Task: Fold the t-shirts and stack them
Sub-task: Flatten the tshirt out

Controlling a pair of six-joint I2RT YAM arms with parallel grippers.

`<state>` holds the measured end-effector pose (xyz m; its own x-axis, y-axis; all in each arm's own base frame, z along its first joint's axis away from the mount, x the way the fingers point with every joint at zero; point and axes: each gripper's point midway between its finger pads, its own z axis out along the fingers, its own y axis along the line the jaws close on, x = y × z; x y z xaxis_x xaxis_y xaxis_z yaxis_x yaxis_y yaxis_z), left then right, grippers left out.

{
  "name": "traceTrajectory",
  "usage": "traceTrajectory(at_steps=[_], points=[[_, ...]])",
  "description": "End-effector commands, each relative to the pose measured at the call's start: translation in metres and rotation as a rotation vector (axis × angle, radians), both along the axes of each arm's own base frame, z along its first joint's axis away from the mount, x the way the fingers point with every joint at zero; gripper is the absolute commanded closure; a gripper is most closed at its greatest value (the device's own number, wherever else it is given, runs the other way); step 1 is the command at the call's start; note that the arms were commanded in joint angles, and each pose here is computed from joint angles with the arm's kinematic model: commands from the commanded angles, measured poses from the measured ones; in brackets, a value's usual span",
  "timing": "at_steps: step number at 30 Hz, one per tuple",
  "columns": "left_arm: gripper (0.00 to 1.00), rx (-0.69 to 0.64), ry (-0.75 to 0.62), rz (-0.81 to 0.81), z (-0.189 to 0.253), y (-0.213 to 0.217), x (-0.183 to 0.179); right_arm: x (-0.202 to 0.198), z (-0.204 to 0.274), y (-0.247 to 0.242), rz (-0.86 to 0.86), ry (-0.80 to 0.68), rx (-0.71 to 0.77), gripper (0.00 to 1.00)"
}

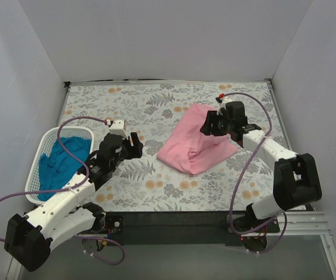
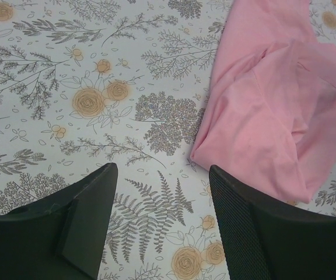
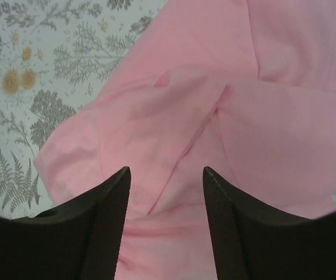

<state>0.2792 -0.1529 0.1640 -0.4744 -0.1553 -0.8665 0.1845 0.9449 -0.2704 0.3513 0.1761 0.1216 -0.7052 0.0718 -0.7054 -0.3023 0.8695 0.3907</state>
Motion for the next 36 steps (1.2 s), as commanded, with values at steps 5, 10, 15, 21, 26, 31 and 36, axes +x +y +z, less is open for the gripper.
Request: traceTrajectory(at_steps=[5,10,15,21,26,31,36], points=[[0.37,-0.004,-0.012,0.002,0.003,0.002,0.000,0.076,-0.004,0.016,0.060,-0.084,-0.019,0.48],[0.38,0.007,-0.003,-0.007,0.000,0.001,0.000,0.093,-0.021,0.020,0.095,-0.062,-0.017,0.50],[0.38,0.002,0.006,-0.027,-0.002,-0.003,-0.001,0.094,-0.044,0.023,0.128,-0.020,-0.001,0.50],[0.38,0.009,0.021,-0.038,-0.006,-0.005,-0.001,0.088,-0.051,0.035,0.208,-0.014,0.047,0.51],[0.38,0.015,0.032,-0.046,-0.010,-0.006,-0.001,0.088,-0.052,0.038,0.239,-0.031,0.049,0.52],[0.38,0.016,0.038,-0.049,-0.012,-0.007,-0.001,0.093,-0.060,0.029,0.217,-0.025,0.042,0.49],[0.39,0.021,0.050,-0.053,-0.015,-0.008,-0.001,0.100,-0.062,0.023,0.235,-0.033,0.053,0.43]])
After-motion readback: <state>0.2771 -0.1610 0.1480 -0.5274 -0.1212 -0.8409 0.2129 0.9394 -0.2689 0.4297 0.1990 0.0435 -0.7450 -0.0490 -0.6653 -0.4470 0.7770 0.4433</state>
